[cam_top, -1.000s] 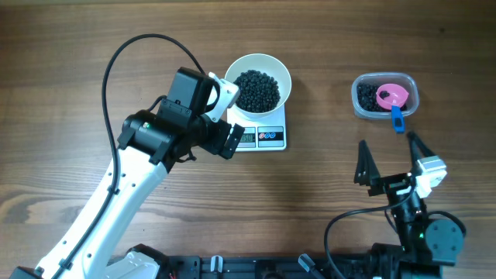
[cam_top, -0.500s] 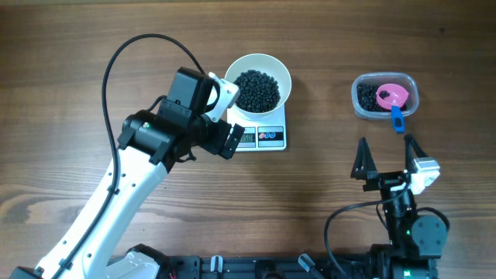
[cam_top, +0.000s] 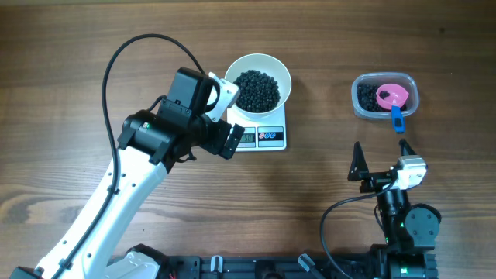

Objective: Scoop item into bowl and weigh 150g on scale

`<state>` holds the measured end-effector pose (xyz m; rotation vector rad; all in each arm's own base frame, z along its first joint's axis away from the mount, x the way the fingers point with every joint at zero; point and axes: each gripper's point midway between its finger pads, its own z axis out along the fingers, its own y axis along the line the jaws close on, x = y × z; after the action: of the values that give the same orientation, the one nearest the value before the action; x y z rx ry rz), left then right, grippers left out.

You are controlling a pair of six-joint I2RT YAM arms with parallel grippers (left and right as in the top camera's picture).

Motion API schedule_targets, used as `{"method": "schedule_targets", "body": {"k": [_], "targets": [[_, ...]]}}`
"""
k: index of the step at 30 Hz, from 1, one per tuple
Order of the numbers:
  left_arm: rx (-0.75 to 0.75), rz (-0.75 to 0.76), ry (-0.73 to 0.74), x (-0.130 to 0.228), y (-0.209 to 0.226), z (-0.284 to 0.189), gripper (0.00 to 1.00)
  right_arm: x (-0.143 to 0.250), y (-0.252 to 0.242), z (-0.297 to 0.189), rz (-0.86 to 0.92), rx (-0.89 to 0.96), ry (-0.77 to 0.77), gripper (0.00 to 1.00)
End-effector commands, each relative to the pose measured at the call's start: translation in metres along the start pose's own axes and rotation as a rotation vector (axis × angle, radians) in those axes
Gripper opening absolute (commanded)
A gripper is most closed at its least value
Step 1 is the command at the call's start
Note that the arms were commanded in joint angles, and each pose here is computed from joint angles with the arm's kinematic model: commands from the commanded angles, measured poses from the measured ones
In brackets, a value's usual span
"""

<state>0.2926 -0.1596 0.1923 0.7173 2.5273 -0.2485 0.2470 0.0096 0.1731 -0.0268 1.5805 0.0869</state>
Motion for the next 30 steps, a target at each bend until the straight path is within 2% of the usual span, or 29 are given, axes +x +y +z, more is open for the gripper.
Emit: {"method": "schedule_targets", "body": {"k": [1, 30], "targets": [[0.016, -0.008, 0.004, 0.0015, -0.0033, 0.0019, 1.0, -0.0017, 0.0001, -0.0004, -0.042, 0.003, -0.009, 1.0], [0.016, -0.008, 0.004, 0.0015, -0.0033, 0.0019, 1.0, -0.002, -0.0024, -0.0004, -0.064, 0.017, -0.01, 1.0]]}}
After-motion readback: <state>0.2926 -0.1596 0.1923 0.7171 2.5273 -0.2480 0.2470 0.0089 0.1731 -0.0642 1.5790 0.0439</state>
